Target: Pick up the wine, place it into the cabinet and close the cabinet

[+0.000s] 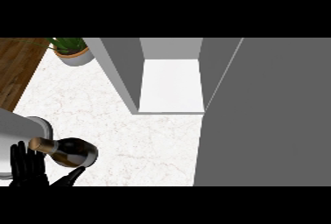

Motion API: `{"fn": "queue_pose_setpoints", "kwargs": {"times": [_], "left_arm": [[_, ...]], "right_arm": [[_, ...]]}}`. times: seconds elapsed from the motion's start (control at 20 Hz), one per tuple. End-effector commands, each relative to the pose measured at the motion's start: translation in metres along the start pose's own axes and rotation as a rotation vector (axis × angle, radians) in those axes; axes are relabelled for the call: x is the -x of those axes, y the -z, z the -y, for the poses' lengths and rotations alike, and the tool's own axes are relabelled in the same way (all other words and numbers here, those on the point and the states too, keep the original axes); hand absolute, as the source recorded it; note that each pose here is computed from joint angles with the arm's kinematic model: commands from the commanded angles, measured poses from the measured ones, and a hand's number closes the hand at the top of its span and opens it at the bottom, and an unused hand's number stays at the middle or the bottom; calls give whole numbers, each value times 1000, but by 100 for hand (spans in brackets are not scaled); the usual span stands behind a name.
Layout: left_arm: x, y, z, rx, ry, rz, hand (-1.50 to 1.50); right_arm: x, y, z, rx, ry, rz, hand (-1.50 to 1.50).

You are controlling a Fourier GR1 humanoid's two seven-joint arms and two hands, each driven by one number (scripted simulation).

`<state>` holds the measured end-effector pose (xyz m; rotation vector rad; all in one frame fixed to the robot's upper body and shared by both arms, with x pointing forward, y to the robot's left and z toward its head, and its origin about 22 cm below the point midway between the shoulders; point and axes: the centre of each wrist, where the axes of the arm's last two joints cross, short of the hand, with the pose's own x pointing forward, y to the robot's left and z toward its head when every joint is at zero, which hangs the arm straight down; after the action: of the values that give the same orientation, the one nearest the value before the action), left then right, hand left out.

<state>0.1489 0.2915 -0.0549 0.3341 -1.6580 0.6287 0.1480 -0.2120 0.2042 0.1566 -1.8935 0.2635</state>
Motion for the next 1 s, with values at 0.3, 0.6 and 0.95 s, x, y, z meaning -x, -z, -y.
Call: {"fn": "queue_pose_setpoints", "kwargs": {"times": [0.3,0.6,0.95], "left_arm": [[20,5,3,4,-3,-6,-150],[38,15,-4,17,-4,-36,-150],[44,16,-9,18,-36,-48,-150]], "right_arm": [[-12,-10,-13,-9,40,76,-150],[-21,-20,0,-39,20,57,-150],[-22,-12,-2,-17,40,60,-150]]}}
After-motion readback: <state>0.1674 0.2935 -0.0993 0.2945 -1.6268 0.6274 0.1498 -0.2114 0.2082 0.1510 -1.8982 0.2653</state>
